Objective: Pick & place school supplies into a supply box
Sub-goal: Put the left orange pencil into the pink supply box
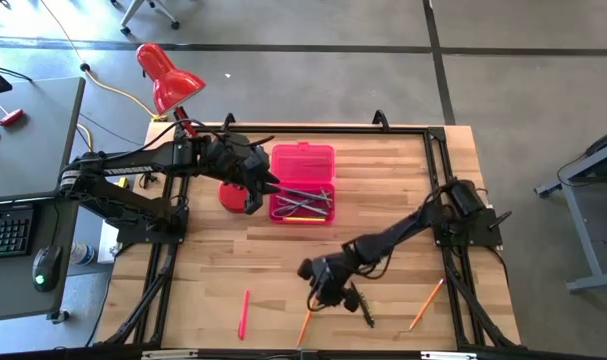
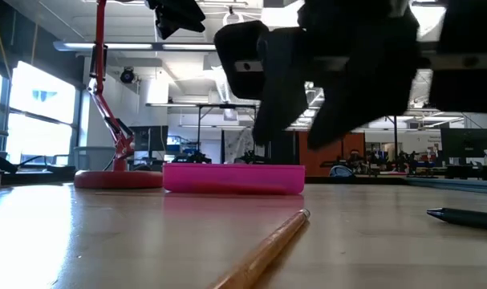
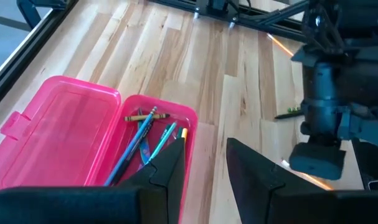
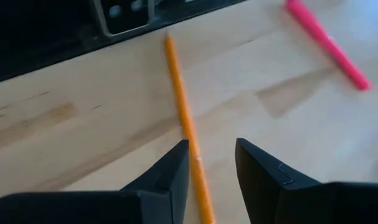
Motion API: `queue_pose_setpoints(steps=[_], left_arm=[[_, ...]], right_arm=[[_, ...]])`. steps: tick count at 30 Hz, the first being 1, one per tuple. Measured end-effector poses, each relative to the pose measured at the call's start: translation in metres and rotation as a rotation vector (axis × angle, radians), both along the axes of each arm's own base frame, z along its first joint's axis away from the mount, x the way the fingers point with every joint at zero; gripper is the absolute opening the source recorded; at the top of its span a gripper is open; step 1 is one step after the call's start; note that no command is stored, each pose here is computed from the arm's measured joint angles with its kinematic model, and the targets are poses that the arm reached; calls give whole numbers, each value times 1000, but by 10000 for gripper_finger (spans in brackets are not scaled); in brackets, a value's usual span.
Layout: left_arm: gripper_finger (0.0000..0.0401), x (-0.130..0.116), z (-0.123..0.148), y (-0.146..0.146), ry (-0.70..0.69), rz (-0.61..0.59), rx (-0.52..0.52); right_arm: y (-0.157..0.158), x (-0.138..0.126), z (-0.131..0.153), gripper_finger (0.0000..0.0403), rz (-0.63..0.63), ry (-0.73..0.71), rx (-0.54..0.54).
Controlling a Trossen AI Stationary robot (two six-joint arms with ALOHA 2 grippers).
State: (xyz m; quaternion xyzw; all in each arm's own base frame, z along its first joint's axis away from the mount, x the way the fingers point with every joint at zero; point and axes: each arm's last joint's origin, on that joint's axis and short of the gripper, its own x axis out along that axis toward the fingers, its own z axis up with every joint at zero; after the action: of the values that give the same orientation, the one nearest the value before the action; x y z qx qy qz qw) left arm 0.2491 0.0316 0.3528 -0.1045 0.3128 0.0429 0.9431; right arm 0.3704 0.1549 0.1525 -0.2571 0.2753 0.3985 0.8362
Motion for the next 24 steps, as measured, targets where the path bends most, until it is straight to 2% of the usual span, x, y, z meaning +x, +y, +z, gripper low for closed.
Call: queue_pose_setpoints(steps=[6, 16, 19, 24], left_arm=[[149, 0, 1, 0, -8, 0, 1], [149, 1, 1, 0, -12, -3, 10], [149, 1, 1, 0, -12, -3, 9], [149, 1, 1, 0, -9, -3, 9]], right_arm=[[3, 4, -20, 107, 22, 20, 5], [-9, 21, -71, 103, 84, 57, 124], [-12, 22, -87, 80, 90, 78, 127], [-13, 22, -104, 12, 175, 36, 71]])
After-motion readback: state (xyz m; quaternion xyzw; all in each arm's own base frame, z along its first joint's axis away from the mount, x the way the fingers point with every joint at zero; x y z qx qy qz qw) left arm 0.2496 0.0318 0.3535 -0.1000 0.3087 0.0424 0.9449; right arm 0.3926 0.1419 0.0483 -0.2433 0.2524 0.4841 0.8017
